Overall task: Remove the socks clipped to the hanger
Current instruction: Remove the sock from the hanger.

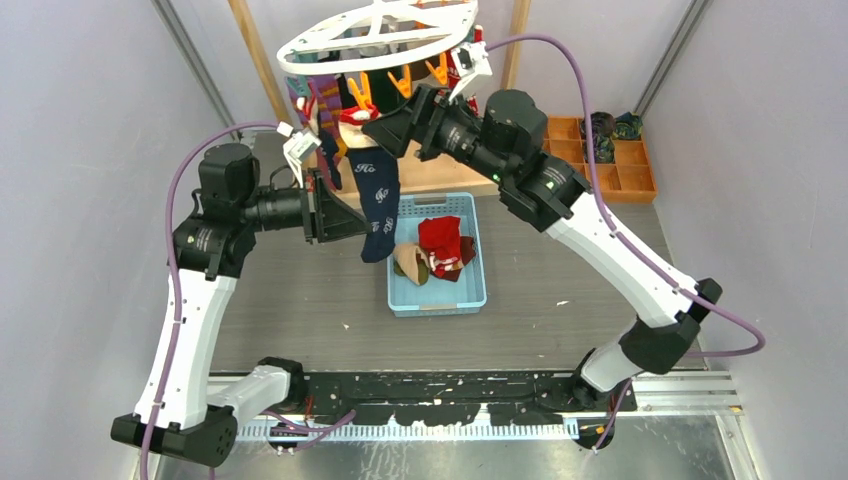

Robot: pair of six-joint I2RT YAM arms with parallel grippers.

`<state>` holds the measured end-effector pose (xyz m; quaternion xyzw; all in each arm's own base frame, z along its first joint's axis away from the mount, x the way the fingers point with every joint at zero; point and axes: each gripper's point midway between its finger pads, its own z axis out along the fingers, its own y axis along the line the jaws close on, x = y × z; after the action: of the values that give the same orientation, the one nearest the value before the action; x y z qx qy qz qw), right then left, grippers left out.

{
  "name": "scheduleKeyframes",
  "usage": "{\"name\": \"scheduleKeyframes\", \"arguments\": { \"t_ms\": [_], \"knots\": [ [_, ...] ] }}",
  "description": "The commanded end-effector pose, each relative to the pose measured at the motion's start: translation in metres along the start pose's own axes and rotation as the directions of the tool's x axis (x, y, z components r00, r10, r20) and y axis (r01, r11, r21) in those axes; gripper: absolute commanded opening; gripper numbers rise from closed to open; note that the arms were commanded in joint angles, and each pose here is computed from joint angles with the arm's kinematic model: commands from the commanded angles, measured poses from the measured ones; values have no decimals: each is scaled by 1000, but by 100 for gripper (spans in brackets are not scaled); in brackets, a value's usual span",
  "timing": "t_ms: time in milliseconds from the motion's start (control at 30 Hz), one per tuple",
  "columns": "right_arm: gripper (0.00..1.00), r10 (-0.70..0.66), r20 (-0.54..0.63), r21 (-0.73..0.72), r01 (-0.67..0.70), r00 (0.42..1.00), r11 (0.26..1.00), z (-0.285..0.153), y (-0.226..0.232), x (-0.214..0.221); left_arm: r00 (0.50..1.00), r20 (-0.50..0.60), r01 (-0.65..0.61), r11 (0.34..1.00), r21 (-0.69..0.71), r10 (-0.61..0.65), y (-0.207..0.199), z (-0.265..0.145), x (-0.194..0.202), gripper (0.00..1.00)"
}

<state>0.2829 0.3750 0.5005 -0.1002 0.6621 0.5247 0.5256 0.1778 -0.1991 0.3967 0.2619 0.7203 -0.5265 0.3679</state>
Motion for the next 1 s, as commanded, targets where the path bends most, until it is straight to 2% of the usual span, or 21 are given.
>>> {"name": "scheduleKeyframes", "arguments": {
  "t_ms": [0,400,567,867,967],
  "knots": [
    [86,-89,47,81,85,995,993,15,-15,-15,999,4,-46,999,-5,46,-6,-3,3,0],
    [86,-198,111,131,183,974,974,55,-14,-34,999,-5,-52,998,-26,52,-7,-4,5,0],
    [83,-209,132,127,192,969,973,69,-11,-41,999,-6,-53,998,-30,53,-6,-4,4,0],
    [57,-239,138,107,225,961,968,82,-11,-40,998,-6,-65,997,-46,65,-8,-6,3,0],
    [42,-241,146,107,227,959,968,80,-10,-43,998,-9,-64,997,-53,64,-6,-7,4,0]
  ]
}}
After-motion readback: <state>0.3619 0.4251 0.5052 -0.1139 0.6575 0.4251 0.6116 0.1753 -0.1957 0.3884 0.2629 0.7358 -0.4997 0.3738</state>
